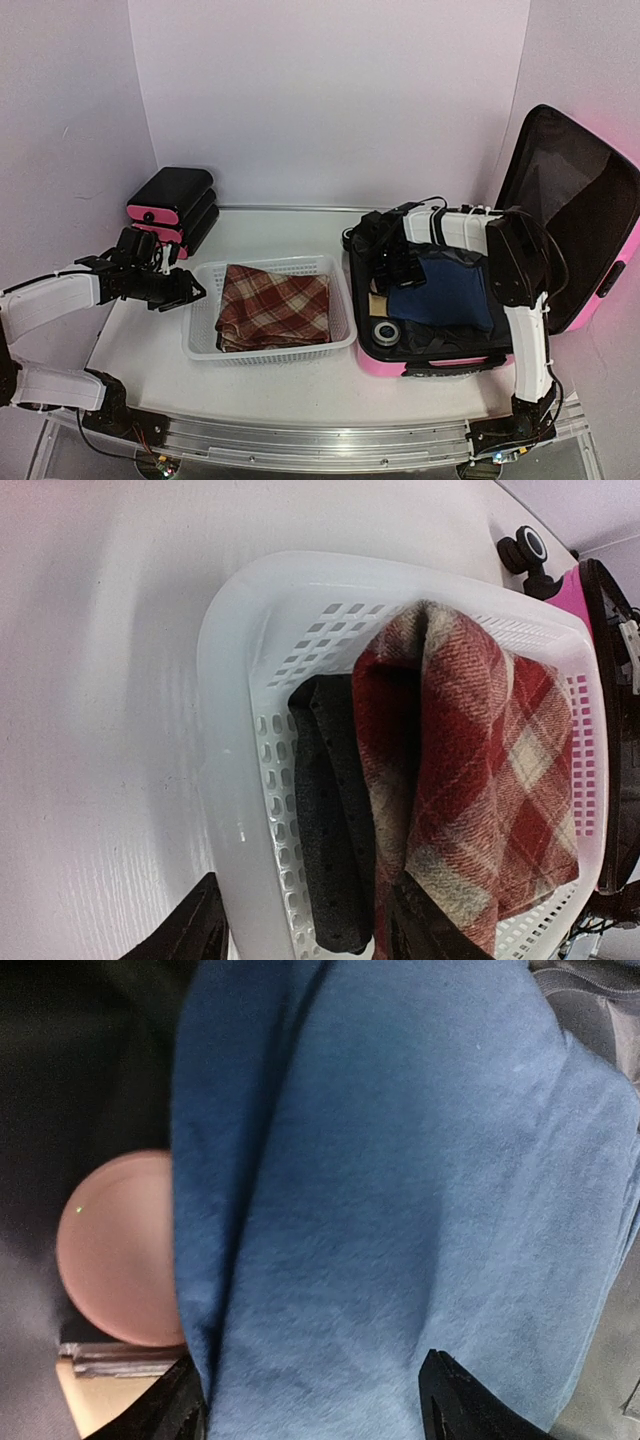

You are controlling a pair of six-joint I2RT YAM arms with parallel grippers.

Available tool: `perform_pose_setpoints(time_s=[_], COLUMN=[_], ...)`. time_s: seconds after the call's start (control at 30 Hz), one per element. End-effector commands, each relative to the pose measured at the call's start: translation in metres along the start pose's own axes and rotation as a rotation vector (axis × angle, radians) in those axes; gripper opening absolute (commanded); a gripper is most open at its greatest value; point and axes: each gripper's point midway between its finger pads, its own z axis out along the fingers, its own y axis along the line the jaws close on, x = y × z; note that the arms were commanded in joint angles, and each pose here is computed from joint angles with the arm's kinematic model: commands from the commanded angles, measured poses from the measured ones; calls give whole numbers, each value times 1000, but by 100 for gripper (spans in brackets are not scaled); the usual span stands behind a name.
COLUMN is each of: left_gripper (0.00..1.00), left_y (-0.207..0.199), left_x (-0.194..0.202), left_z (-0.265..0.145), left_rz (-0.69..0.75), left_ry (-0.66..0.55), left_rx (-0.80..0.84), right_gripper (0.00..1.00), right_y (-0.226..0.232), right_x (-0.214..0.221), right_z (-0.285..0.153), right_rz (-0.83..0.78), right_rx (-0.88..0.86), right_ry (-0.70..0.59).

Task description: Open, take out, and arrange the luggage

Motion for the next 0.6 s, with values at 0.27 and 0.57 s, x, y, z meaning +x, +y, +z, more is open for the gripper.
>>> perform_pose_setpoints(time_s=[0.27,0.57], left_gripper=[54,53], left_y=[-20,-21], left_x=[-24,-26], left_z=[-7,-8], left_rz=[35,33], left_ry=[-47,-48], left_rx=[44,48], right_gripper=[38,3], right_y=[-13,-13], right_x=[-17,-20], right_z=[4,-20], right_rz=[65,57], right_rx=[-64,-247], right_ry=[-55,-97])
